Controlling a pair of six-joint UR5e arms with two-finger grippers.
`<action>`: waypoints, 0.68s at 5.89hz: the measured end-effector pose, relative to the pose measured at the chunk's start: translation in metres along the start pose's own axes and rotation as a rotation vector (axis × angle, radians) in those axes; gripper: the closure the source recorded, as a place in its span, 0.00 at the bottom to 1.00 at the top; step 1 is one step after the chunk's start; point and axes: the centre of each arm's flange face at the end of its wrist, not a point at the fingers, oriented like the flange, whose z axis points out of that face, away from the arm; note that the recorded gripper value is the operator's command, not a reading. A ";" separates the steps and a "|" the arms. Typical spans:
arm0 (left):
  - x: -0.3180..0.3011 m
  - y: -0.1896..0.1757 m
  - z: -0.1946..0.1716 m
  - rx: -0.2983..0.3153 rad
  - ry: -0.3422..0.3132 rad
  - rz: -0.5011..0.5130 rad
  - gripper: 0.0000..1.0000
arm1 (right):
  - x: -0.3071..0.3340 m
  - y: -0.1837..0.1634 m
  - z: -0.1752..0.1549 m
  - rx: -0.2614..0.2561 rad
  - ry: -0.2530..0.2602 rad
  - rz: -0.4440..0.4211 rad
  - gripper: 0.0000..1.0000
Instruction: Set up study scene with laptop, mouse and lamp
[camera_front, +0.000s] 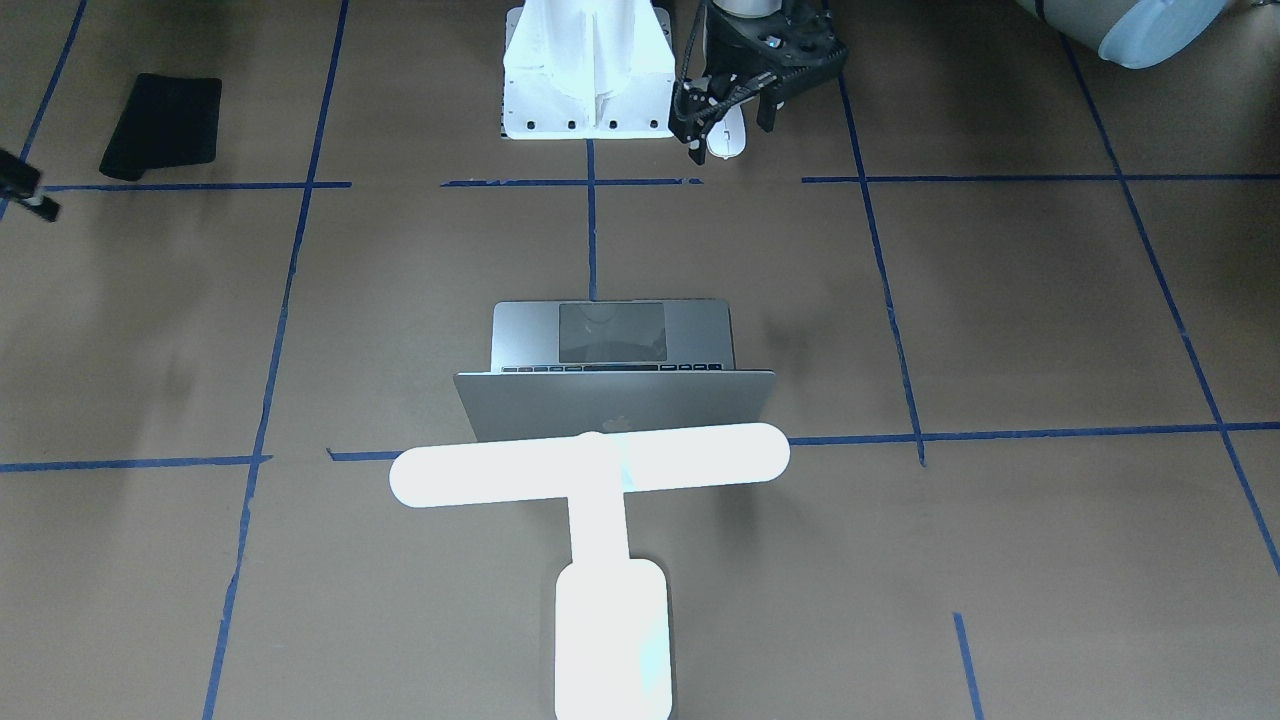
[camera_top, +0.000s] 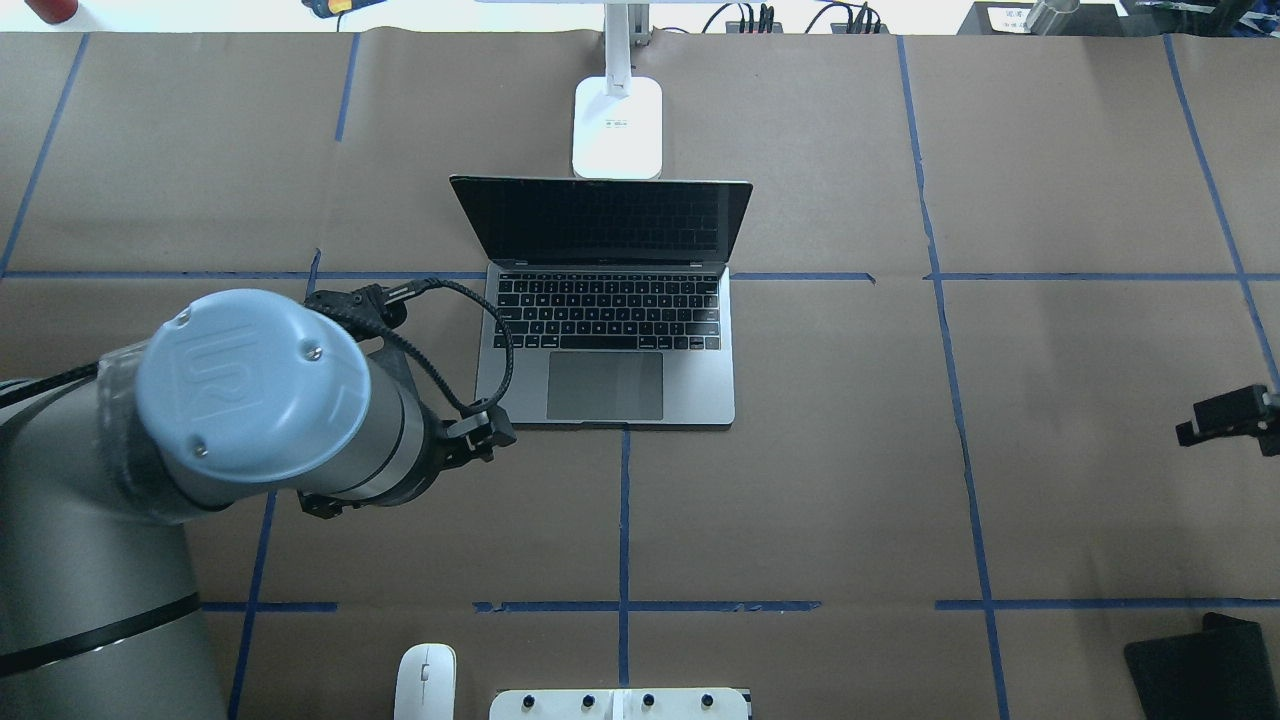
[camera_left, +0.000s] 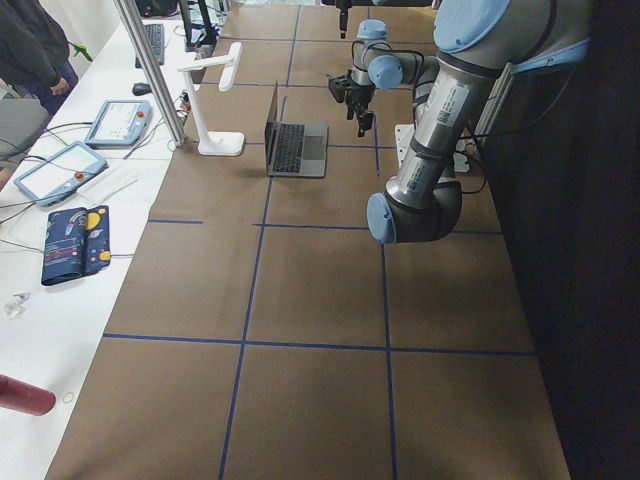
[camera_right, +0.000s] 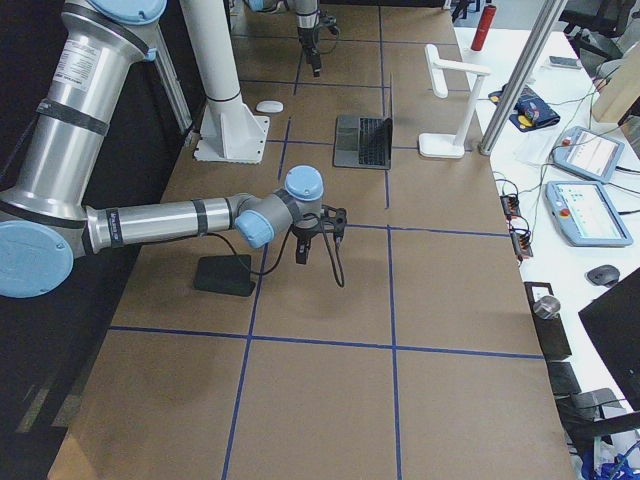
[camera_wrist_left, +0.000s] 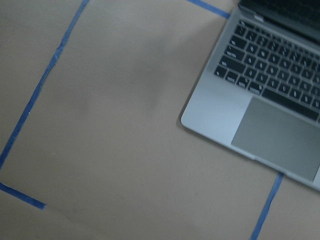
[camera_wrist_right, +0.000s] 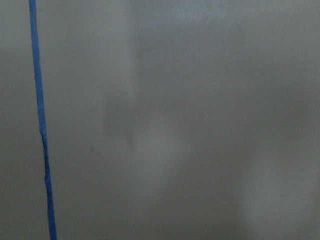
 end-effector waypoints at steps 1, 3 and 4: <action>-0.005 0.013 0.002 -0.020 0.012 0.062 0.00 | 0.006 0.021 0.014 -0.014 0.007 0.004 0.00; -0.006 0.030 0.008 -0.045 0.022 0.106 0.00 | 0.022 0.065 0.047 -0.003 0.054 0.024 0.00; -0.006 0.032 0.008 -0.048 0.024 0.110 0.00 | 0.031 0.087 0.062 0.007 0.072 0.033 0.00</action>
